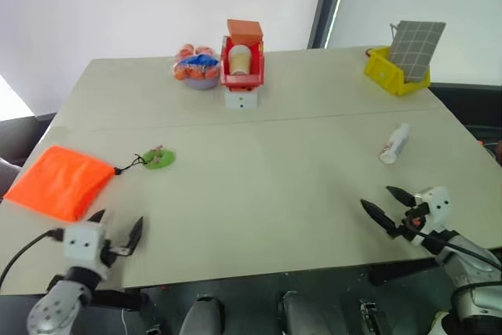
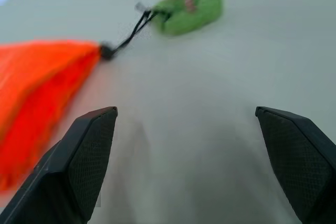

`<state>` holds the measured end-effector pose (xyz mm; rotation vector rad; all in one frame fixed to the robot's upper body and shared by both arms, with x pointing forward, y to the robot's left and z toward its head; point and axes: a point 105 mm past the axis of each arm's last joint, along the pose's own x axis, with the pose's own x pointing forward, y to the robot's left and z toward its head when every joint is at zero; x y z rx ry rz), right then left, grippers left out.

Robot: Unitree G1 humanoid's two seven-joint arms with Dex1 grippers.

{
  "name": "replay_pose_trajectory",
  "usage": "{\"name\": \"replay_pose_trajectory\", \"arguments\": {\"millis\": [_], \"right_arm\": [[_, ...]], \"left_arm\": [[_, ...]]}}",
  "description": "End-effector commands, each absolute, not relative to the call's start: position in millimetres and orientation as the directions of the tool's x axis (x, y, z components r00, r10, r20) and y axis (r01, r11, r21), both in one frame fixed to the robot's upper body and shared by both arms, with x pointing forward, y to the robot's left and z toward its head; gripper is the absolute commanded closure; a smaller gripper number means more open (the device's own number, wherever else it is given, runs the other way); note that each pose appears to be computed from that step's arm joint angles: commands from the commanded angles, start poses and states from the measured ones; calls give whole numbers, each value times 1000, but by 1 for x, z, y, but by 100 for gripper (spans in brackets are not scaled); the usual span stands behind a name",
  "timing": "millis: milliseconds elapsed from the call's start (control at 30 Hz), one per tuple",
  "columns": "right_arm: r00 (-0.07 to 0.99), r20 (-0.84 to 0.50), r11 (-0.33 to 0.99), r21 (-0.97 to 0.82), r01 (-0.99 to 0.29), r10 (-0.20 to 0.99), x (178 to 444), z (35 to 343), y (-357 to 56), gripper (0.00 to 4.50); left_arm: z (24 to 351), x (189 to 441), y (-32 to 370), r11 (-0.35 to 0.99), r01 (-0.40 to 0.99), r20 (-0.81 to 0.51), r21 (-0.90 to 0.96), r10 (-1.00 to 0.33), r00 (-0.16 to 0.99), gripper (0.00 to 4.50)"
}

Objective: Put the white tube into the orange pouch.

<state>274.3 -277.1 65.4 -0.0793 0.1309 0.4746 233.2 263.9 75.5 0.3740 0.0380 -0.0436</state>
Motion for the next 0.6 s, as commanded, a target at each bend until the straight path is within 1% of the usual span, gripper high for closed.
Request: {"name": "replay_pose_trajectory", "arguments": {"millis": [33, 133, 200, 333, 367, 433, 467, 600], "right_arm": [[825, -74, 825, -45, -564, 560, 277, 89, -247, 3], [760, -70, 761, -21, -649, 646, 272, 96, -219, 3], [705, -67, 707, -3, -707, 706, 268, 101, -197, 3], [616, -82, 619, 19, -785, 783, 259, 104, -167, 3], [573, -86, 577, 31, -816, 815, 254, 104, -154, 3], [478, -89, 483, 42, -875, 874, 245, 104, -125, 3], [458, -84, 462, 43, -886, 885, 243, 104, -117, 3], [453, -85, 458, 45, -888, 887, 245, 102, -110, 3]], "left_arm": [[93, 244, 256, 838, -25, 33, 545, 9, 999, 0], [97, 253, 253, 781, -68, 46, 621, 50, 998, 0], [100, 256, 259, 743, -117, 59, 659, 104, 993, 0], [107, 259, 266, 674, -172, 80, 718, 165, 983, 0], [109, 260, 273, 649, -197, 88, 735, 197, 976, 0], [113, 256, 303, 577, -271, 94, 771, 317, 944, 0], [115, 253, 316, 546, -295, 96, 785, 362, 927, 0], [120, 244, 343, 496, -344, 92, 797, 464, 881, 0]]}}
